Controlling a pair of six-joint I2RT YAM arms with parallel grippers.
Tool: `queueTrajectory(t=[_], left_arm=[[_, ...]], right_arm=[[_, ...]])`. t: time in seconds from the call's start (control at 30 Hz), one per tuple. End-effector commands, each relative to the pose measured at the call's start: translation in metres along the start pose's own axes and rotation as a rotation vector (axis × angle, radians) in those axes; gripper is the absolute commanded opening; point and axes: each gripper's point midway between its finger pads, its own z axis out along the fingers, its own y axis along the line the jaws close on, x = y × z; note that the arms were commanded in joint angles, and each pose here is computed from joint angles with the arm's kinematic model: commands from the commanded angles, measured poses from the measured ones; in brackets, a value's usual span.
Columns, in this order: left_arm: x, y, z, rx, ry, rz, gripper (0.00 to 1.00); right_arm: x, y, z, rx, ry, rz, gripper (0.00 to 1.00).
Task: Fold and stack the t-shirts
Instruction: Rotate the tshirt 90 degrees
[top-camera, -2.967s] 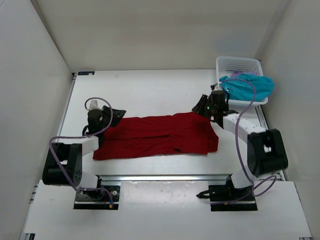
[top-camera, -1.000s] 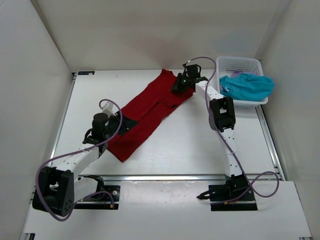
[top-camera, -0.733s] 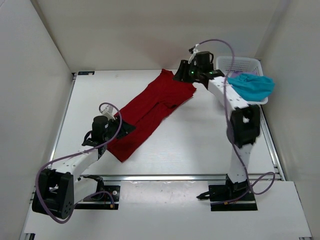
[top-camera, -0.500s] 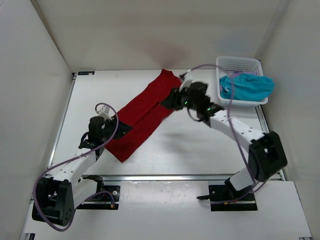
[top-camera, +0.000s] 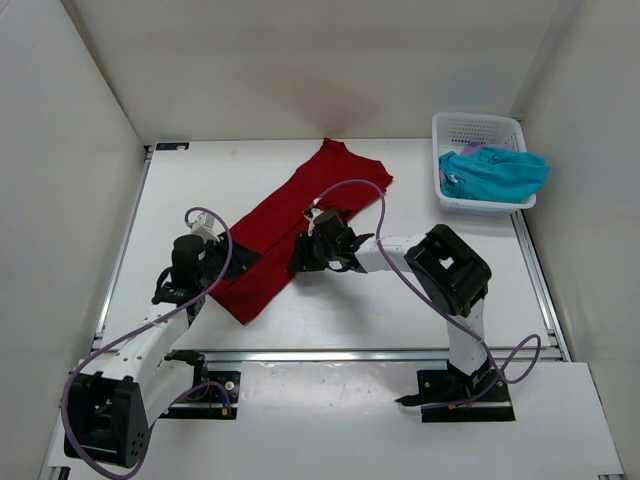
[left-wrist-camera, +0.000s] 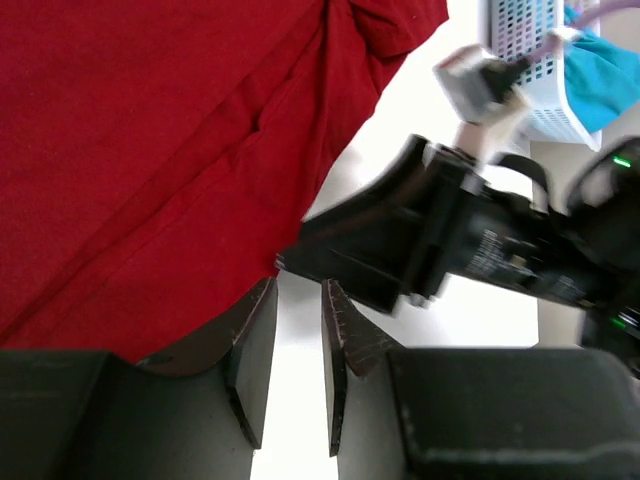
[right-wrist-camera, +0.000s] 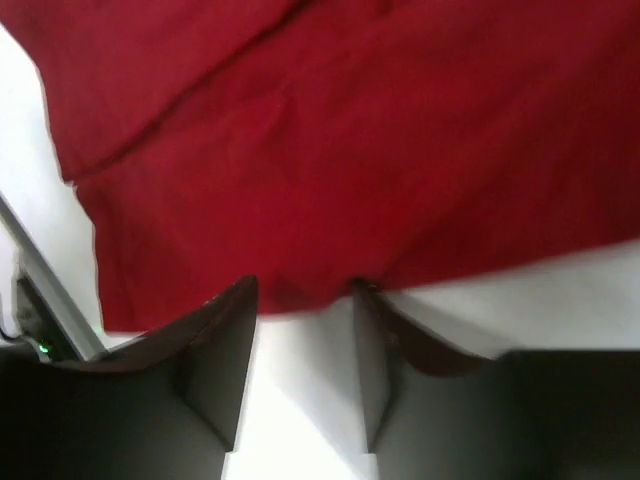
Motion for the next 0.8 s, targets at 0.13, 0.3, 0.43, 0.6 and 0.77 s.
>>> queueTrajectory(t=[0.13, 0.3, 0.43, 0.6, 0.77], left_arm=[[-0.006, -0.006, -0.002, 0.010, -0.024, 0.037, 0.37], [0.011, -0.014, 0.008, 0.022, 0.036, 0.068, 0.37], [0.042, -0.015, 0.017, 0.012, 0.126, 0.121, 0.40], [0.078, 0.007, 0.012, -0.078, 0.242, 0.220, 0.47], [0.107, 0.038, -0.007, -0.150, 0.346, 0.268, 0.56]], right_arm=[[0.005, -0.027, 0.003, 0.056, 0.013, 0.081, 0.00], [0.005, -0.080, -0.076, 0.116, -0.020, 0.109, 0.00], [0.023, -0.122, -0.127, 0.157, 0.014, 0.159, 0.14], [0.033, -0.126, -0.171, 0.156, -0.101, 0.219, 0.49], [0.085, -0.121, -0.192, 0.197, -0.056, 0.250, 0.49]])
